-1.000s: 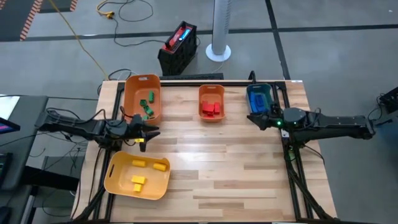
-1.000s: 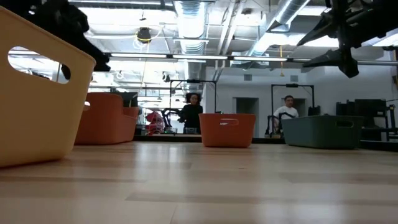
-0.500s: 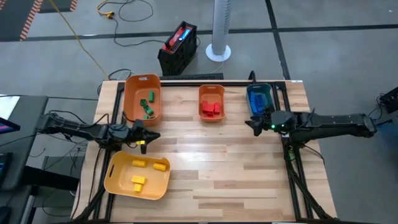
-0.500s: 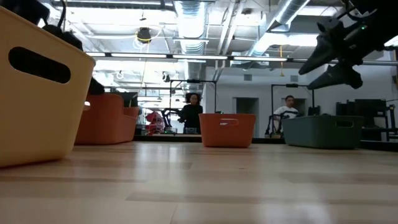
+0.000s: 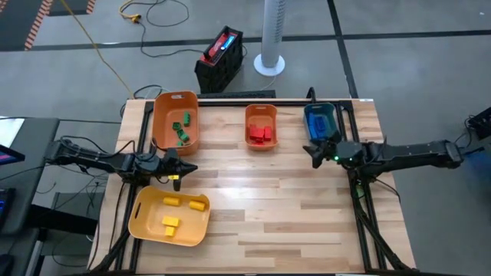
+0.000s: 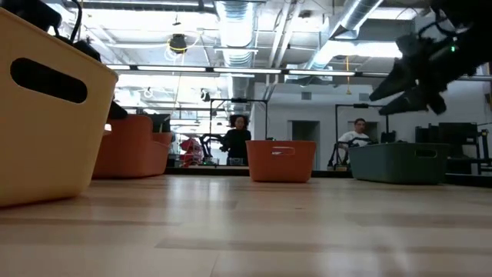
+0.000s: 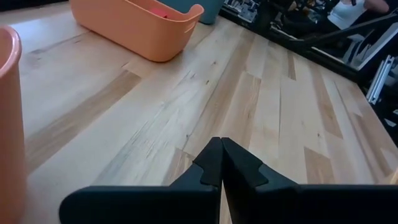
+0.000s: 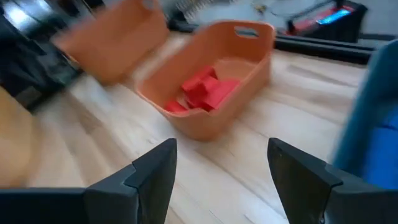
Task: Sort blocks
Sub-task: Return to Home Position
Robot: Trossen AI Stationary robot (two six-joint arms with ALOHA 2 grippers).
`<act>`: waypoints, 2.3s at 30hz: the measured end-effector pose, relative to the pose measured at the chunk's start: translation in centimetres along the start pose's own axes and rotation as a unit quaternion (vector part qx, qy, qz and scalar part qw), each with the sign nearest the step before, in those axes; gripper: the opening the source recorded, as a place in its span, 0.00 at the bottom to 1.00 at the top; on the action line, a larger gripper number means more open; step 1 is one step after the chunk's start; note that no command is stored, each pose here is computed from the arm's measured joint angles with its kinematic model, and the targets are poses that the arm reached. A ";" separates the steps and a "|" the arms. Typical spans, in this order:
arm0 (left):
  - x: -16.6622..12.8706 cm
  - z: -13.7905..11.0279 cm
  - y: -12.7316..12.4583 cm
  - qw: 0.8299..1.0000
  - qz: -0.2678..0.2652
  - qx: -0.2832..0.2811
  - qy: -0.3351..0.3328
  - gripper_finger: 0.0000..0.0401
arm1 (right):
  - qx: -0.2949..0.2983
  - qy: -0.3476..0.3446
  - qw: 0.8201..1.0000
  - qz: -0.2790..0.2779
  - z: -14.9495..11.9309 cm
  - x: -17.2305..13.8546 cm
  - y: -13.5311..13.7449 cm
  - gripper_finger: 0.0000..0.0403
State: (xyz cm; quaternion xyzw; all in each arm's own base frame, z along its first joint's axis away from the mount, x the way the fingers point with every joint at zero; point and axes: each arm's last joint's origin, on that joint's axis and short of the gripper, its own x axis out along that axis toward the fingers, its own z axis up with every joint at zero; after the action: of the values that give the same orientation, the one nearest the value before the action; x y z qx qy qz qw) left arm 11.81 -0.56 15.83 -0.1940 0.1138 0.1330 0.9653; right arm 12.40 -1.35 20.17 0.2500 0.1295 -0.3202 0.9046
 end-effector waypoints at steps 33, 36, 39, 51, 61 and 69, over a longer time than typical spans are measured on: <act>-0.4 -0.6 0.7 0.999 0.017 0.018 -0.046 0.00 | -0.068 -0.058 0.992 0.084 -5.6 1.5 -1.8 0.65; -0.3 -0.6 0.7 0.999 0.017 0.018 -0.045 0.00 | -0.068 -0.058 0.992 0.084 -5.6 1.5 -1.8 0.65; -0.3 -0.7 0.7 0.999 0.018 0.018 -0.044 0.00 | -0.068 -0.058 0.992 0.084 -5.6 1.5 -1.8 0.65; -0.3 -0.7 0.7 0.999 0.017 0.018 -0.043 0.00 | -0.068 -0.058 0.992 0.084 -5.6 1.5 -1.8 0.65; -0.3 -0.7 0.7 0.999 0.017 0.018 -0.043 0.00 | -0.069 -0.058 0.992 0.084 -5.6 1.6 -1.8 0.65; -0.3 -0.7 0.7 0.999 0.017 0.018 -0.043 0.00 | -0.069 -0.058 0.992 0.084 -5.6 1.6 -1.8 0.65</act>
State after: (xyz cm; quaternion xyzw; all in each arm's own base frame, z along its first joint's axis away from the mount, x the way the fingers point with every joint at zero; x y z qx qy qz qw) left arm 11.16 -0.28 15.04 -0.1687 0.0782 0.1556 0.9702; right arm 12.00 -0.36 14.17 0.1782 0.0775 -0.2472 0.9493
